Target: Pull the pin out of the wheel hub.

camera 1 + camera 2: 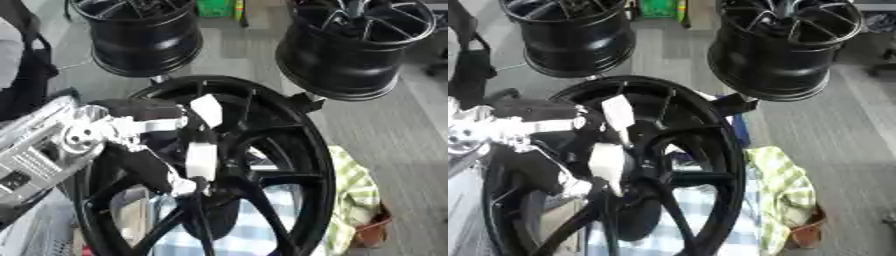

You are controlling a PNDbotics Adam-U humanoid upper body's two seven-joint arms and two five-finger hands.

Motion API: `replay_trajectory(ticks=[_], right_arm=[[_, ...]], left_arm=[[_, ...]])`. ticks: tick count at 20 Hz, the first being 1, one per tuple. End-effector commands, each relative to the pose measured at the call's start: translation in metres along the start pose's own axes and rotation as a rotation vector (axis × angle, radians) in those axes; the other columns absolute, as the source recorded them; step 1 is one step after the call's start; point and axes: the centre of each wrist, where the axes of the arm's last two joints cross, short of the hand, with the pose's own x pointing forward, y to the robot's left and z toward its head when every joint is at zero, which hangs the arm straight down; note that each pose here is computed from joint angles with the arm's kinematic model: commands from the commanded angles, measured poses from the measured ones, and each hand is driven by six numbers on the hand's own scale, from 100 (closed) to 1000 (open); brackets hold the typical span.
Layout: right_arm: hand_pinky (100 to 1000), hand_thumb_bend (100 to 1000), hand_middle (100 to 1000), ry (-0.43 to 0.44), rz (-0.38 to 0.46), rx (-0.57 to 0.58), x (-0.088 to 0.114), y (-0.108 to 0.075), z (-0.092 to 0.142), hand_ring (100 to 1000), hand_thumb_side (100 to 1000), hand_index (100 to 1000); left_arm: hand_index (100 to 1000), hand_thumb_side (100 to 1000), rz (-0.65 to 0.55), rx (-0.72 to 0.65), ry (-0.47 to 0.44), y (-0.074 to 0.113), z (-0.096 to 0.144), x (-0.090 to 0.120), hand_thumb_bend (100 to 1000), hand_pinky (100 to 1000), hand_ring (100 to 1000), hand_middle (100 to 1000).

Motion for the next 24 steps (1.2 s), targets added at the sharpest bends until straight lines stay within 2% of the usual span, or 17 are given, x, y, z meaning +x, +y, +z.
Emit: replay_trajectory(ticks=[1, 6, 19, 24], right_arm=[[779, 244, 583, -0.027, 0.000, -0.010, 0.006, -0.005, -0.004, 599, 385, 718], [779, 243, 583, -0.029, 0.000, -0.008, 0.007, -0.005, -0.004, 599, 384, 718], [780, 234, 584, -0.028, -0.005, -0.007, 0.006, -0.004, -0.004, 600, 389, 717], [781, 232, 584, -0.028, -0.008, -0.007, 0.007, -0.004, -0.004, 600, 390, 717]], left_arm=[[853, 390, -0.006, 0.000, 0.015, 0.004, 0.002, 0.000, 299, 755, 755, 719], [846, 376, -0.005, -0.006, 0.022, 0.004, 0.000, -0.002, 292, 742, 733, 692], [919, 376, 0.012, -0.009, 0.036, 0.001, -0.007, -0.008, 324, 744, 742, 702], [904, 373, 0.014, -0.011, 0.035, 0.001, -0.010, -0.010, 321, 740, 736, 693]])
